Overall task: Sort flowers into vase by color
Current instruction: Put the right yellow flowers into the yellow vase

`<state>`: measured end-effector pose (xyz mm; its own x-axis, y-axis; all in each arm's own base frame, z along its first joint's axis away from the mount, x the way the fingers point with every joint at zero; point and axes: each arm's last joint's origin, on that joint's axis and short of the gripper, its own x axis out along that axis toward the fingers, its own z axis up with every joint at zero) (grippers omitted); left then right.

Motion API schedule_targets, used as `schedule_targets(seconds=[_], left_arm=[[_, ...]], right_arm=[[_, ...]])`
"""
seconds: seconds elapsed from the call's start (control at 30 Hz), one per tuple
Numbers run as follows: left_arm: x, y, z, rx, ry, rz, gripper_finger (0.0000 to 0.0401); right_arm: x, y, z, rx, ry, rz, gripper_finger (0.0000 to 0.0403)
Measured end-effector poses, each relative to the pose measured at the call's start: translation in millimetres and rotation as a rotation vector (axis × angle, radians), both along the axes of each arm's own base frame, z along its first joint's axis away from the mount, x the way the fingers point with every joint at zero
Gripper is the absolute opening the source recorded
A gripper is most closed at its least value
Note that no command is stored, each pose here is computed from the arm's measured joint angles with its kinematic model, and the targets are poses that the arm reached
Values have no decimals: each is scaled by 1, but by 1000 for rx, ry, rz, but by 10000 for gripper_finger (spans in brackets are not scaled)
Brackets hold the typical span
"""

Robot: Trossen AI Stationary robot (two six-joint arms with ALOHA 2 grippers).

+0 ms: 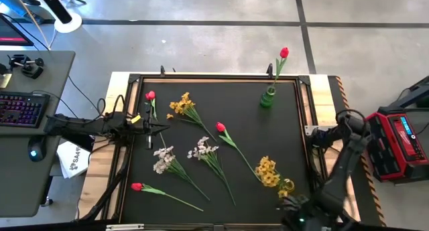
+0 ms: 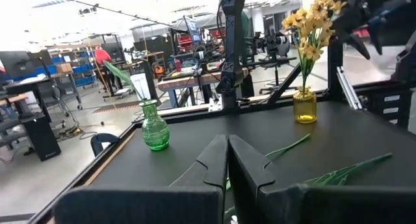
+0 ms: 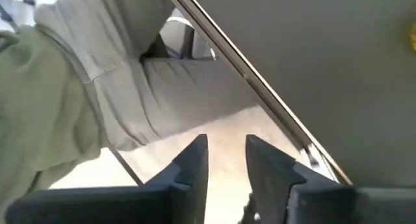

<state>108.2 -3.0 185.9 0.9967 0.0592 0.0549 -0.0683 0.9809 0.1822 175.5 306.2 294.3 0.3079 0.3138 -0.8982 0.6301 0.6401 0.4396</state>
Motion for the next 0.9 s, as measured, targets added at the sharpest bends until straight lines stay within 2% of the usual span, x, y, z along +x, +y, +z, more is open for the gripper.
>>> schedule_targets(seconds=[0.13,0.27,0.4,0.5,0.63,0.77,0.9], left_arm=[[0,0,-1,-21,4,-1,0],[0,0,-2,-20,14,-1,0],[0,0,-2,-21,14,0,0],[0,0,-2,-43,12,15,0],[0,1,-2,-80,9,45,0],[0,1,-2,-94,7,49,0],[0,2,-2,-96,5,81,0]], right_arm=[[-28,10,5,-74,-112,-62,62],[-50,26,-19,-131,-240,-133,51],[-55,30,-45,-218,-307,-163,55],[-54,30,-51,-251,-345,-166,82],[-57,28,-51,-330,-396,-93,149],[-55,25,-51,-447,-408,85,217],[-51,13,-54,-555,-316,152,229]])
